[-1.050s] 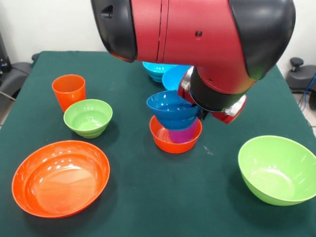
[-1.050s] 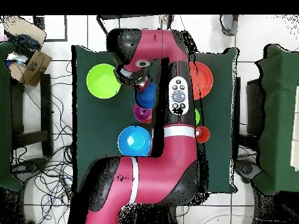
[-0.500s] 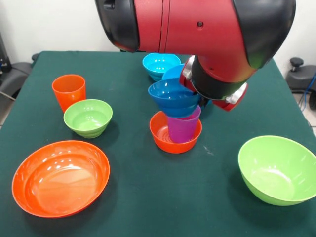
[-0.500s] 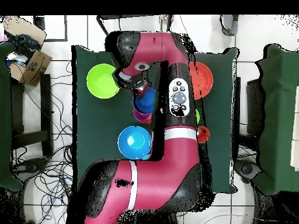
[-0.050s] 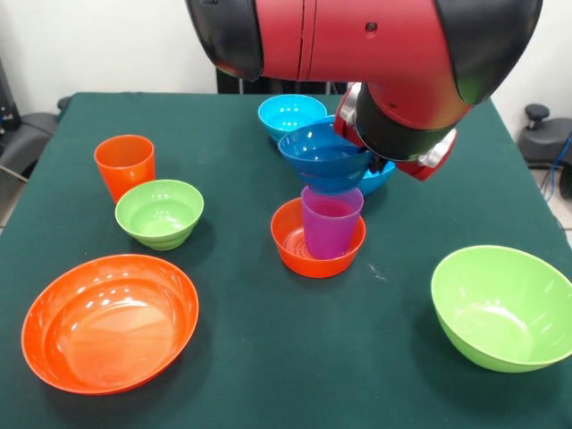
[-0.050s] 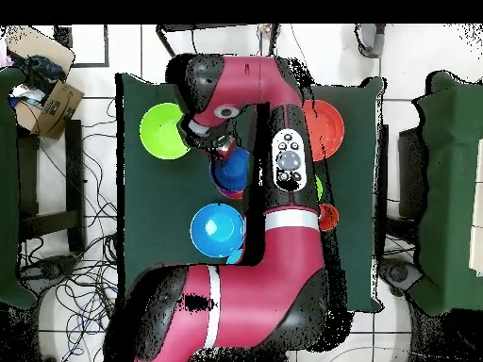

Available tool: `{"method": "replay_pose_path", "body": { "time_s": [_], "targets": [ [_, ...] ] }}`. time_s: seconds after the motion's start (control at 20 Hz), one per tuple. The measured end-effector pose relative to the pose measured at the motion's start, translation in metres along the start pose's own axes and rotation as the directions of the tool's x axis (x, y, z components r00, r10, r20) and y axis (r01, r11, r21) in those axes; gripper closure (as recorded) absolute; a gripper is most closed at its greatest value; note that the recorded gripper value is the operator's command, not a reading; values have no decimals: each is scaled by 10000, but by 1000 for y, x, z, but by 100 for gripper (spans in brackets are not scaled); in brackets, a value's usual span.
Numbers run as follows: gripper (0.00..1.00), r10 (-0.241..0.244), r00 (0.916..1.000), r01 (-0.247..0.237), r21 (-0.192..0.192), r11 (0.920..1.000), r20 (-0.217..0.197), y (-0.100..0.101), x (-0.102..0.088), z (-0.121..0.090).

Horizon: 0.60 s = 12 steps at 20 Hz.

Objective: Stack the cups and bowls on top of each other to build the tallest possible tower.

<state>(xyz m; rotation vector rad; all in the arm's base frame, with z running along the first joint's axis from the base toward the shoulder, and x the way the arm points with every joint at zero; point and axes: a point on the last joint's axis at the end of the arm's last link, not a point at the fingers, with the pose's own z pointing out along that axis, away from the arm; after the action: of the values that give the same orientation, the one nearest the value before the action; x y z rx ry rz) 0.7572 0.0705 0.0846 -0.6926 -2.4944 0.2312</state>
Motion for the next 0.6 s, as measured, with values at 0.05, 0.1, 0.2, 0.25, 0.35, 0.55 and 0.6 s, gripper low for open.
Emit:
{"method": "replay_pose_path", "body": {
  "time_s": [0.05,0.1,0.2,0.25,0.35,0.55,0.6],
  "targets": [
    [100,0,10000,0,7,10000,-5,0,0,0],
    [100,4,10000,-4,19,10000,-12,0,0,1],
    [100,18,10000,-18,40,10000,-27,-1,0,2],
    [100,25,10000,-25,54,10000,-37,-1,-1,3],
    [100,55,10000,-54,91,9999,-47,-2,-2,5],
    [100,130,9999,-131,80,9999,108,-5,-5,6],
    [100,147,9997,-148,59,9999,176,-6,-7,6]
  ]
}}
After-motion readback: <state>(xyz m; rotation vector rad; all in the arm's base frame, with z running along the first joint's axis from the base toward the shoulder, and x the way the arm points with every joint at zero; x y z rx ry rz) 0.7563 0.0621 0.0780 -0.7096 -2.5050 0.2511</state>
